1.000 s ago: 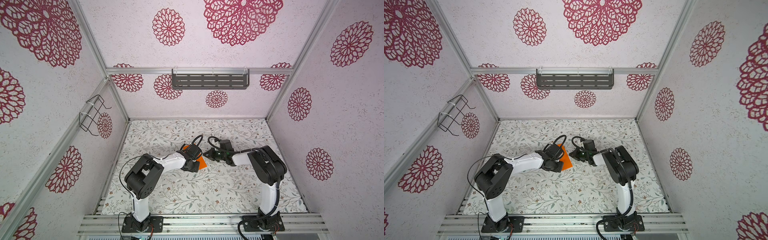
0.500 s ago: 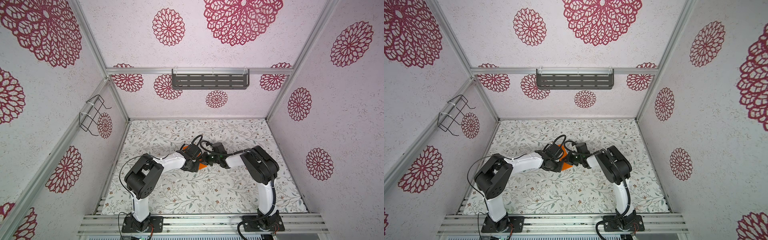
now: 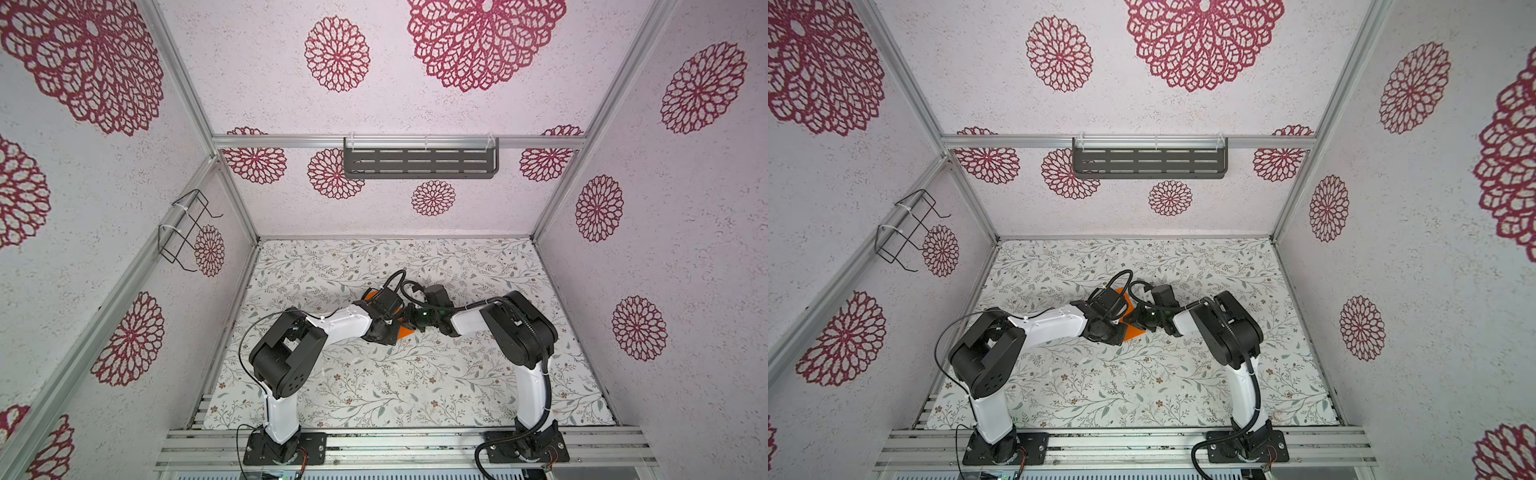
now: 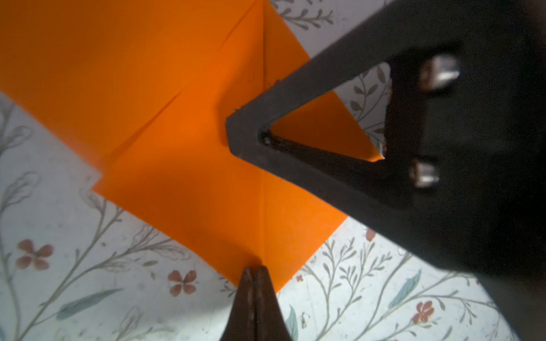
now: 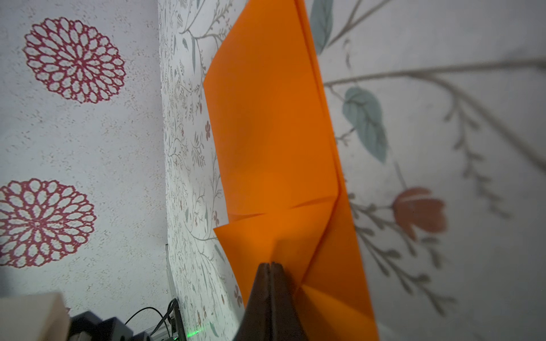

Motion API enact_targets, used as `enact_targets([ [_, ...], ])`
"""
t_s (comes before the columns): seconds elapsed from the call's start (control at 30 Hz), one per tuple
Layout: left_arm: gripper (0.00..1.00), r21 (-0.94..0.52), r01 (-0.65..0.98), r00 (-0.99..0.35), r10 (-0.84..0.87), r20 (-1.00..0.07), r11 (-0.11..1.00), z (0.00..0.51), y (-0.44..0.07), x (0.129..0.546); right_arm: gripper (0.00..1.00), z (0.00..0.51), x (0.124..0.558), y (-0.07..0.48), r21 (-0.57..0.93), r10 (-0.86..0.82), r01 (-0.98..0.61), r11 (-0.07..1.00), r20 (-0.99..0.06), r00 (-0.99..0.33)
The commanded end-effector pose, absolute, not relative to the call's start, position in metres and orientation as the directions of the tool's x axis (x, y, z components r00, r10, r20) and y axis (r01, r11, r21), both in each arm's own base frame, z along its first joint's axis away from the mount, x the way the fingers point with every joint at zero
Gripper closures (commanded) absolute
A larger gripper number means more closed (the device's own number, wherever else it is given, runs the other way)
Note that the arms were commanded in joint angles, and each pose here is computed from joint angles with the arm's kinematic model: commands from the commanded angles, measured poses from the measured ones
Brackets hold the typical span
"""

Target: Fold a paper plane with a square sheet of paper (pick it up from the middle)

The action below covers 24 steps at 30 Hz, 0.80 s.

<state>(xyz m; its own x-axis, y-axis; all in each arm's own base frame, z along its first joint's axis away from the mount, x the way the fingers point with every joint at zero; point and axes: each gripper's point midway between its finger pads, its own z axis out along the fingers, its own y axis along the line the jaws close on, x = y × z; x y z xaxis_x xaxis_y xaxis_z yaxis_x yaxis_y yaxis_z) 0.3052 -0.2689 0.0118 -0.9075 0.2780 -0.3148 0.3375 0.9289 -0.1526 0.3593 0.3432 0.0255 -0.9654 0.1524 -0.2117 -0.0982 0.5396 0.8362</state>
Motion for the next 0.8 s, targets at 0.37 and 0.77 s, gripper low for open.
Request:
enact_targets([
  [0.37,1.00,-0.139,0.343,-0.927,0.311,-0.210,0.929,0.001,-0.256,0.267,0.99,-0.005,0.357,0.329,0.798,0.189,0.005,0.603,-0.136,-0.972],
  [0.77,0.89,-0.245,0.216,-0.918,0.111,-0.380,0.945,0.073,-0.250,0.315,0.87,0.077,0.372,0.348,0.868,0.174,-0.150,0.473,-0.259,-0.950],
])
